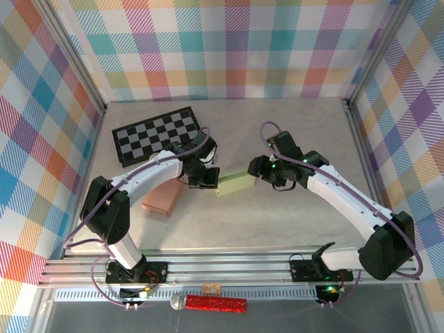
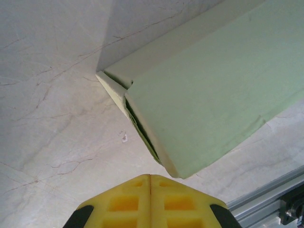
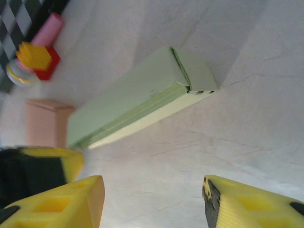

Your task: Fold the paper box

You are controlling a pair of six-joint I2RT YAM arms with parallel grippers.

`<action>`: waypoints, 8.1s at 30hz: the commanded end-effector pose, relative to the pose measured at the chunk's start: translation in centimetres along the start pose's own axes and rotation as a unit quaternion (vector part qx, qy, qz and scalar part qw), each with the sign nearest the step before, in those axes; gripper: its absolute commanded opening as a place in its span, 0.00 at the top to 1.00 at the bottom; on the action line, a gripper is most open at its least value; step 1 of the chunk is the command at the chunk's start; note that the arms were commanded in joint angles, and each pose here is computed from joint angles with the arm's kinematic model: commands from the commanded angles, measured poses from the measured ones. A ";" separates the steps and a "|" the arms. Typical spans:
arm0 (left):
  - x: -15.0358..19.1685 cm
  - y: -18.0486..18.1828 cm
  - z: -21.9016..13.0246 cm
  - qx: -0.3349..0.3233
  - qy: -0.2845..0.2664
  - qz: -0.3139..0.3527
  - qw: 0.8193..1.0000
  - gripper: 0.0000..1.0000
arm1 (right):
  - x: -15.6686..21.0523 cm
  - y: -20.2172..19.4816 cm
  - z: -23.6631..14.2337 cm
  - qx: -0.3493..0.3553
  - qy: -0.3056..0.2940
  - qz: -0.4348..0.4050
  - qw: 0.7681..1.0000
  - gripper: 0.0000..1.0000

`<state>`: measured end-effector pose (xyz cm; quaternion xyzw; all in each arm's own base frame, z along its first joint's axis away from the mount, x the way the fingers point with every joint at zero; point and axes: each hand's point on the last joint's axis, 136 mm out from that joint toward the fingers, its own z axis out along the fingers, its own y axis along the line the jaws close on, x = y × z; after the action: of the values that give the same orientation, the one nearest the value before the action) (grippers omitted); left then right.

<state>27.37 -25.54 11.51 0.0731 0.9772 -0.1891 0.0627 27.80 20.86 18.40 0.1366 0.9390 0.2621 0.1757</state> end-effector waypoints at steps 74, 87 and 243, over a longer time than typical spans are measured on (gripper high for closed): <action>-1.0 1.8 1.6 0.074 -0.049 -0.156 0.984 0.83 | -1.3 -2.1 4.4 -0.021 0.045 0.216 0.975 0.48; -0.8 1.1 1.3 0.072 -0.057 -0.137 0.986 0.84 | -2.0 -1.6 7.2 -0.006 0.061 0.407 0.912 0.22; -9.0 26.0 -5.2 -0.193 -0.500 0.001 0.844 0.00 | -15.4 -19.6 3.1 0.130 -0.393 -0.237 0.879 0.01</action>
<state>39.40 -0.71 7.04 -0.0515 0.8423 -0.0164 0.5364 39.02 0.29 8.38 0.0323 0.8301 0.0097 0.5566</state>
